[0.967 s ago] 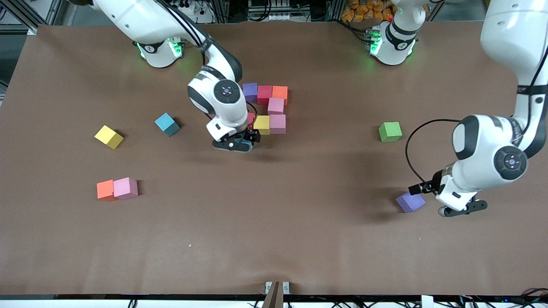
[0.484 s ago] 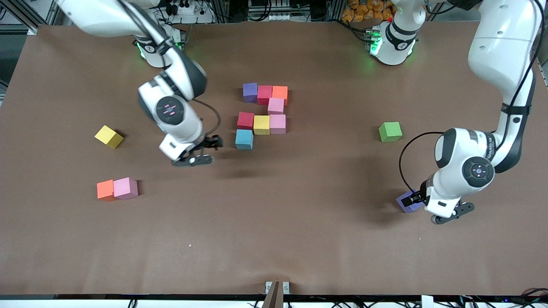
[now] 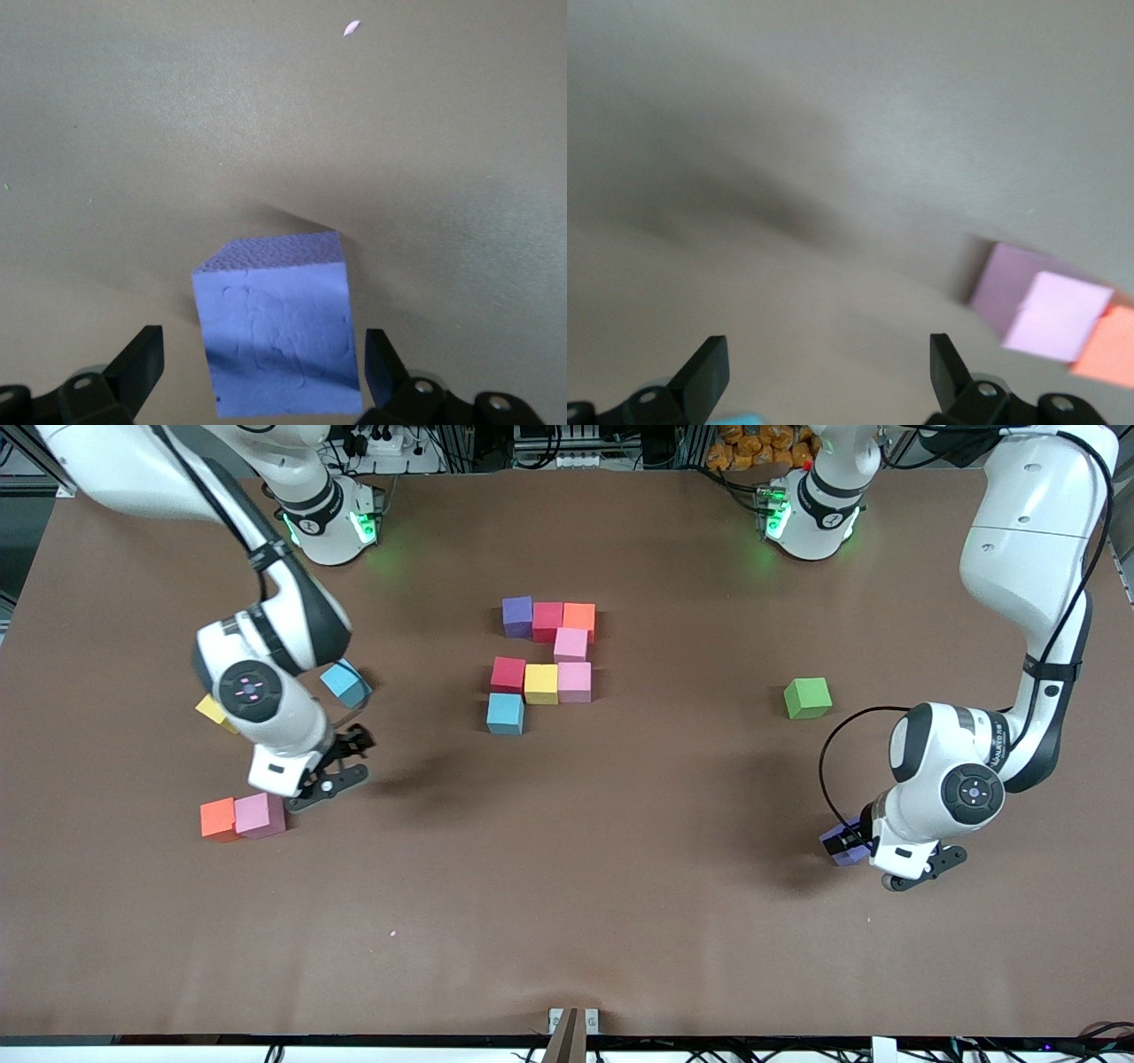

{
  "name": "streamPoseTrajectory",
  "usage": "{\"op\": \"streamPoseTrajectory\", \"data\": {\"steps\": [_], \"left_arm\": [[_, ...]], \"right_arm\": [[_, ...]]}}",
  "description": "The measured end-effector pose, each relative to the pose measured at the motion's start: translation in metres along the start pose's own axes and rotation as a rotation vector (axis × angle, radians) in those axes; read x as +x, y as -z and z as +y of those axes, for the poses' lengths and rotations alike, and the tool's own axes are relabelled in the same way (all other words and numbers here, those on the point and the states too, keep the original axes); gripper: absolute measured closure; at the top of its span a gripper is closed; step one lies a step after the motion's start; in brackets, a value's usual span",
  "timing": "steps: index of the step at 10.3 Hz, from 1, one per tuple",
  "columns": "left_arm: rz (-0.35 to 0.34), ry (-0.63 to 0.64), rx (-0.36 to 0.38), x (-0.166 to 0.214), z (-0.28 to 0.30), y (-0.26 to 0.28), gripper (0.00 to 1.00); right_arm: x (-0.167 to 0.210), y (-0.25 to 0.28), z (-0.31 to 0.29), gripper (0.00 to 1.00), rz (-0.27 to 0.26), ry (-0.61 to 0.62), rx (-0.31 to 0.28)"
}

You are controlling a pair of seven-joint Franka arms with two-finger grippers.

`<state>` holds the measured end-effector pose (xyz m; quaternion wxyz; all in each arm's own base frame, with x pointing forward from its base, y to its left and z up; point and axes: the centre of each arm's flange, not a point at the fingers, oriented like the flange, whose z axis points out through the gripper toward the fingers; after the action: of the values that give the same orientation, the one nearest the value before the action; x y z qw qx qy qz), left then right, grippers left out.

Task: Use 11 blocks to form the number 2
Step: 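Close the left gripper on purple while the right gripper releases cyan, then grasp the light pink cube with the right gripper while the left gripper holds purple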

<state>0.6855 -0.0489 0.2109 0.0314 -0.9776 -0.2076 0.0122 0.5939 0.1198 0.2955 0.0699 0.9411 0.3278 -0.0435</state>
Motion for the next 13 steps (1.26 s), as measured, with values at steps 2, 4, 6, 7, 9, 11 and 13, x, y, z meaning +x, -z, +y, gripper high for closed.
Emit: {"op": "streamPoseTrajectory", "data": {"steps": [2, 4, 6, 7, 9, 11, 13], "left_arm": [[-0.001, 0.002, -0.005, 0.001, 0.0, -0.009, 0.0], [-0.004, 0.005, -0.006, 0.004, 0.0, -0.016, 0.0], [-0.004, 0.007, -0.008, 0.006, 0.0, -0.018, 0.0], [-0.002, 0.007, -0.008, 0.006, 0.0, -0.017, 0.0], [0.001, 0.008, -0.01, 0.008, 0.001, -0.016, 0.0], [0.004, 0.008, -0.01, 0.008, 0.001, -0.015, 0.0], [0.005, 0.007, -0.01, 0.009, 0.001, -0.014, 0.0]], "right_arm": [[-0.014, -0.014, 0.042, 0.0, 0.066, 0.341, -0.031], [-0.026, -0.032, 0.068, 0.0, 0.072, 0.618, -0.04], [-0.037, -0.045, 0.085, 0.0, 0.057, 0.803, -0.042], [-0.043, -0.05, 0.095, 0.0, 0.052, 0.874, -0.048], [-0.056, -0.059, 0.114, 0.0, 0.045, 0.989, -0.062], [-0.063, -0.071, 0.128, 0.0, 0.062, 1.052, -0.087], [-0.06, -0.086, 0.128, 0.0, 0.092, 1.082, -0.098]]}}
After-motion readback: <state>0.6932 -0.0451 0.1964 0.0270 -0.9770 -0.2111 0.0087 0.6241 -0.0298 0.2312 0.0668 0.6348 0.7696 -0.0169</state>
